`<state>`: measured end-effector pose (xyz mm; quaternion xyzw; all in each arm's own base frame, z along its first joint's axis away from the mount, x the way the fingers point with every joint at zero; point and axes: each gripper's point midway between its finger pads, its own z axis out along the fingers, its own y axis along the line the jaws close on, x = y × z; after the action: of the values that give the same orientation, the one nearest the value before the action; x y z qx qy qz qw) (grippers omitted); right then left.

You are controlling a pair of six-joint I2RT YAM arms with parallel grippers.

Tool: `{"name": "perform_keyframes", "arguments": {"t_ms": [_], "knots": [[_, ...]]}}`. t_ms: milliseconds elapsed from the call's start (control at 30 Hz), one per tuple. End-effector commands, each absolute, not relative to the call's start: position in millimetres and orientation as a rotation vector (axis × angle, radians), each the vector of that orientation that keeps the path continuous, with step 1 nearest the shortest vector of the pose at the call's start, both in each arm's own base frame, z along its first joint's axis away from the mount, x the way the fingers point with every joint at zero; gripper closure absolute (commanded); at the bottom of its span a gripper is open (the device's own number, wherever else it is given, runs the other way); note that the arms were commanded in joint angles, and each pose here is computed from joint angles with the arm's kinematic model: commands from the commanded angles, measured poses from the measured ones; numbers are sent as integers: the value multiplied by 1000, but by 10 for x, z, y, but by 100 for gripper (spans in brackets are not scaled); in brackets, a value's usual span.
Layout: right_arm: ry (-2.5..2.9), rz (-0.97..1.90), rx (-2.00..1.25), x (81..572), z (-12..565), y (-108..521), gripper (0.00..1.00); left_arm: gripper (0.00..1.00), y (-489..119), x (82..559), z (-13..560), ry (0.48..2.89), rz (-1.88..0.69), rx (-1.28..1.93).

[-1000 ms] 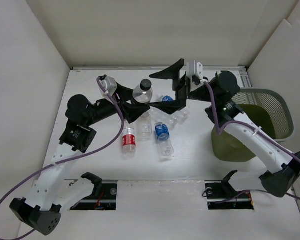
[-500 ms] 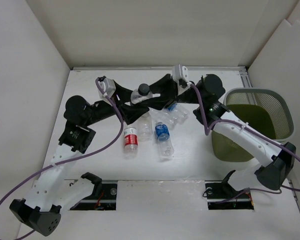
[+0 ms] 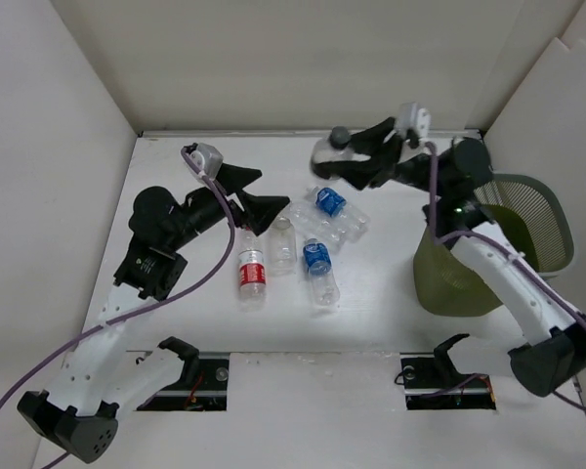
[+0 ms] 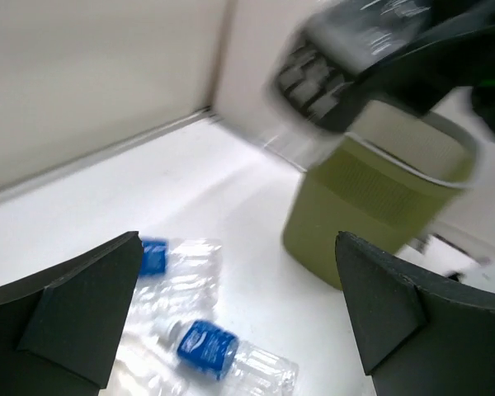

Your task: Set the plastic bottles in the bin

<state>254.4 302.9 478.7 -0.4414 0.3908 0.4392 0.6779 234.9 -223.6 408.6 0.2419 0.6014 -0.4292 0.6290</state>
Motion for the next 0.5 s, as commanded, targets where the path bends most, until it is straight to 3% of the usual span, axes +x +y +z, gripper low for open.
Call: {"name": "perform_keyframes", "arguments": {"t_ms": [0,167,400,433,467], "knots": [[926,742,-867,2667,5083,2230,100,0,-1893,2825,3916,1552,-779,232],[1189,421,-661,2799,4861,1208,100,0,-1585,3341,3238,1865,-529,-114],[1491,0,-453,2625,4444,248,99,0,-1468,3511,2519,2096,-349,-267],[1525,-12,-431,2547,4374,215,89,0,-1483,3478,2400,2144,-344,-270],[1537,-58,-404,2527,4362,134,87,0,-1485,3482,2360,2164,-333,-269]]}}
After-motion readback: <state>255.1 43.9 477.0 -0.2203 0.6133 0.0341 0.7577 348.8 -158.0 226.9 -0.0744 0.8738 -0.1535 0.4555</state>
